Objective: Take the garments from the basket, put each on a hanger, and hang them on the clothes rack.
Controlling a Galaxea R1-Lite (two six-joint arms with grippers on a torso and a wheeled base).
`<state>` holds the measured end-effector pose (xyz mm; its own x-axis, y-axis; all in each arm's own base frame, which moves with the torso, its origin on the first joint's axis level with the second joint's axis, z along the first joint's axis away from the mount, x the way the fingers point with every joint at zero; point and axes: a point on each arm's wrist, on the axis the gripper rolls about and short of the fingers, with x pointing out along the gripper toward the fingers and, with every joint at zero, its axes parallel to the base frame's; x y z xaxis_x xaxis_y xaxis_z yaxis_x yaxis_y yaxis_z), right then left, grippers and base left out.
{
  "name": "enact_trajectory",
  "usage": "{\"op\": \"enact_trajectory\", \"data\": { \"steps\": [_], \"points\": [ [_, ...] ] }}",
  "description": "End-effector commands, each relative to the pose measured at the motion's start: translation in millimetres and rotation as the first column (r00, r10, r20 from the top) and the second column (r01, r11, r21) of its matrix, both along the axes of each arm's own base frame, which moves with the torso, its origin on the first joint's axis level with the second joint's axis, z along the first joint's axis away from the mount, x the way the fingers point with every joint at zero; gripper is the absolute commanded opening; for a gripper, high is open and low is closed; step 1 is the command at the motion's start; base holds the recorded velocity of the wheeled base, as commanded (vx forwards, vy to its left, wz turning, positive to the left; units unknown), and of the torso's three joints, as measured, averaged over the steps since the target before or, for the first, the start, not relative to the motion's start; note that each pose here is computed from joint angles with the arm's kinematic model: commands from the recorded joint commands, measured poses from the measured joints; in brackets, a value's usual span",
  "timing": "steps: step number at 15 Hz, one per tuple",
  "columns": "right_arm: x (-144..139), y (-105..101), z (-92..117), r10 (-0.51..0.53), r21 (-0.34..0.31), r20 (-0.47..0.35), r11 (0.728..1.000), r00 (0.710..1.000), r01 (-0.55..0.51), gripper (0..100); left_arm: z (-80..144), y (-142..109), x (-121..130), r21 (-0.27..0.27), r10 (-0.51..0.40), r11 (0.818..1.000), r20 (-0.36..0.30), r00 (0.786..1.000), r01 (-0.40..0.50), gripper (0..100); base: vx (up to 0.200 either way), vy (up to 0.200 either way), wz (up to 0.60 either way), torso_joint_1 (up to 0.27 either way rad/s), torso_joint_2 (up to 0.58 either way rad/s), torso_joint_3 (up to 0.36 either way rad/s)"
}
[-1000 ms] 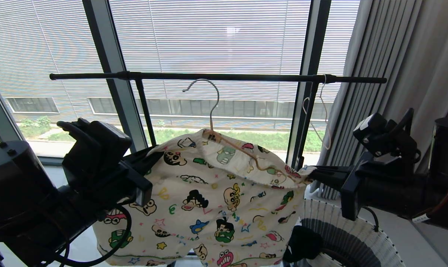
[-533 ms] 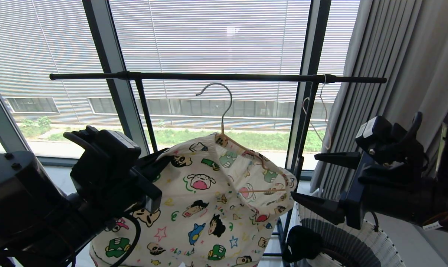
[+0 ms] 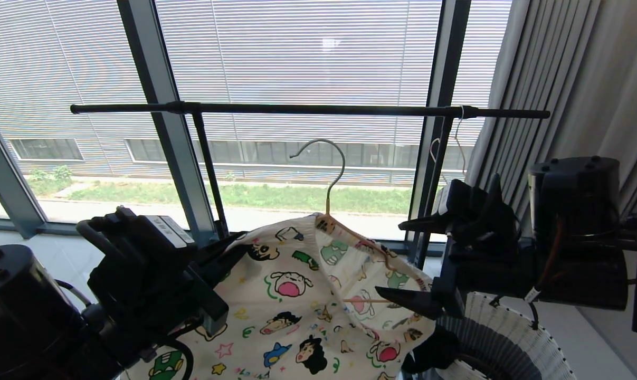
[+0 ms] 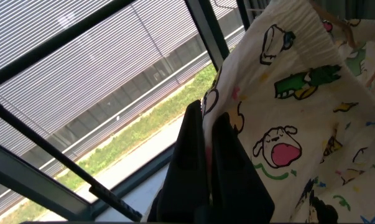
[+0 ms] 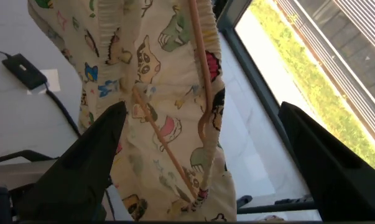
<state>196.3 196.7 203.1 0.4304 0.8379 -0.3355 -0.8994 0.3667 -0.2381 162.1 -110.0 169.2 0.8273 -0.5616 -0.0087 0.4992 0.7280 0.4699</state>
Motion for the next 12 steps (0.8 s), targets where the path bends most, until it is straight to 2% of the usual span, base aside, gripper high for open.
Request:
{"op": "enact_trajectory", "data": {
  "steps": [1, 6, 11, 12],
  "points": [
    [14.5, 15.2, -11.3, 0.018, -0.038, -0.025, 0.999, 1.000, -0.018, 100, 2.3, -0.8, -3.2, -0.004, -0.013, 1.000, 0.012, 1.000, 0.013, 0, 0.000, 0.000, 0.00, 0.000, 0.00, 0.000],
    [23.2, 26.8, -19.8, 0.034, -0.095, -0.054, 0.995, 0.998, -0.039, 100, 3.5, -4.2, -7.0, -0.002, -0.037, 0.999, 0.020, 0.999, 0.037, 0, 0.000, 0.000, 0.00, 0.000, 0.00, 0.000],
    [25.0, 29.9, -18.1, 0.036, -0.129, -0.087, 0.990, 0.996, -0.047, 100, 3.2, -9.3, -10.5, 0.014, -0.066, 0.998, 0.029, 0.997, 0.066, 0, 0.000, 0.000, 0.00, 0.000, 0.00, 0.000],
    [24.6, 30.2, -18.2, 0.038, -0.130, -0.088, 0.990, 0.995, -0.049, 0, 3.2, -9.3, -10.5, 0.014, -0.066, 0.998, 0.029, 0.997, 0.066, 0, 0.000, 0.000, 0.00, 0.000, 0.00, 0.000]
  ]
}}
